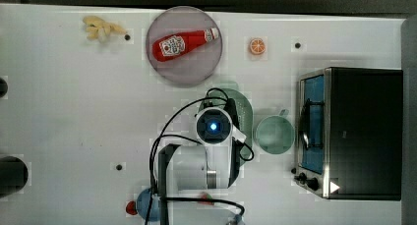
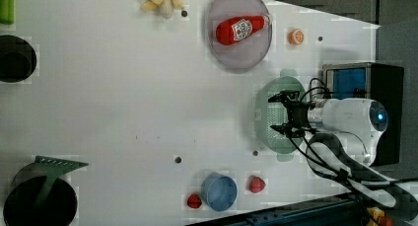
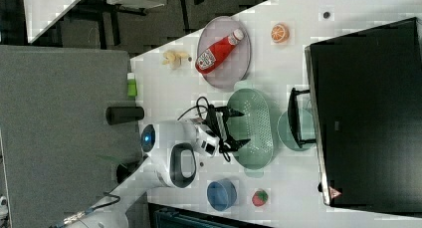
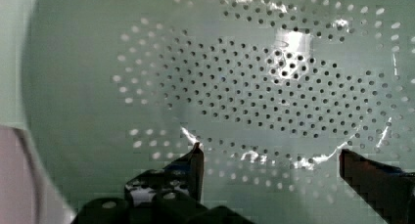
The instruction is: Drag strainer right to left.
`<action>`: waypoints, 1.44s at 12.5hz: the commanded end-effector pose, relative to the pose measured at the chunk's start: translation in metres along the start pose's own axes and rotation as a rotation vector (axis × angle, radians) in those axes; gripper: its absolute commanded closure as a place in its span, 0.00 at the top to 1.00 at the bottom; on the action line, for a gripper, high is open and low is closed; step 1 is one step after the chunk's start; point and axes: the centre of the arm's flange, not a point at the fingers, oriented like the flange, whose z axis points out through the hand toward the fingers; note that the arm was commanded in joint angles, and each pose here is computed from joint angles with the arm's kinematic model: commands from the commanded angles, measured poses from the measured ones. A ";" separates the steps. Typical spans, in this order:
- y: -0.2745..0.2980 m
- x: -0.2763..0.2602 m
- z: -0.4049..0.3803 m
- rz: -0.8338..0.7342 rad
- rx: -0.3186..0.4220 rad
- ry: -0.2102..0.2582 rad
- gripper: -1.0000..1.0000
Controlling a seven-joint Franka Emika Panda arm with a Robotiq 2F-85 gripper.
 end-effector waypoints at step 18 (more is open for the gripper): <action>-0.024 -0.164 0.026 0.159 0.013 0.003 1.00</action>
